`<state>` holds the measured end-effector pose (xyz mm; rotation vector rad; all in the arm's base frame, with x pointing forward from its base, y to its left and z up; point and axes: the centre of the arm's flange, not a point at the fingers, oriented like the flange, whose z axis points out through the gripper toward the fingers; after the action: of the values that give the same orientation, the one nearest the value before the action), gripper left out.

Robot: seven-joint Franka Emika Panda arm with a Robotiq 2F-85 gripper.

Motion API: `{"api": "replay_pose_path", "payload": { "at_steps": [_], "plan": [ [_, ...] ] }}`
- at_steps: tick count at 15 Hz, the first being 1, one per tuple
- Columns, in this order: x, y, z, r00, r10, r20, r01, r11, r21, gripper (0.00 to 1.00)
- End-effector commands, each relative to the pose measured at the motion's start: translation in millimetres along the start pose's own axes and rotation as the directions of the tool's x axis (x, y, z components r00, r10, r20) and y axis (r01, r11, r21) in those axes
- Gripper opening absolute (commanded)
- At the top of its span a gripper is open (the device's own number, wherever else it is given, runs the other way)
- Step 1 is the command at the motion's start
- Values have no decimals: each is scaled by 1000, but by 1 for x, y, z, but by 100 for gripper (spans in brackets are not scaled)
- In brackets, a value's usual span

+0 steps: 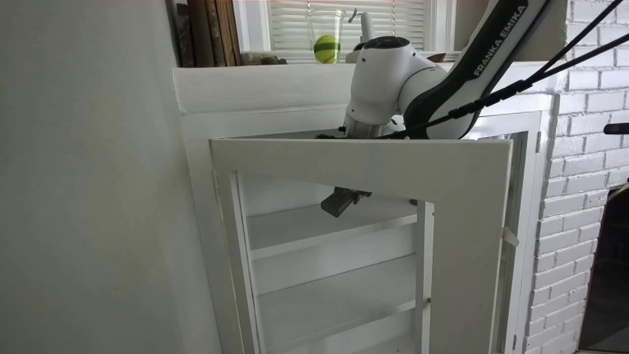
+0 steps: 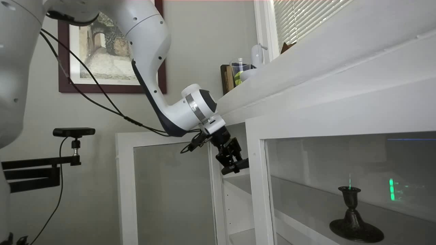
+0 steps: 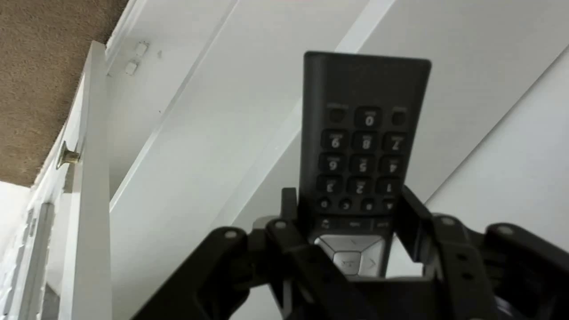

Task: Put the remote in the cabinet

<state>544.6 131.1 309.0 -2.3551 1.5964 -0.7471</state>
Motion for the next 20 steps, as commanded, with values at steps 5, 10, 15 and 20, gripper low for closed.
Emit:
{"api": "replay_pose_path", "payload": {
  "at_steps": [5,10,15,20],
  "plan": [
    [-15,-10,35,1000,14,-3,-14,996,83,30],
    [-19,-10,45,1000,21,2,-21,993,114,30],
    [-19,-8,52,999,48,-3,-47,990,133,30],
    [-21,-3,59,997,71,11,-71,988,139,30]
  ]
}}
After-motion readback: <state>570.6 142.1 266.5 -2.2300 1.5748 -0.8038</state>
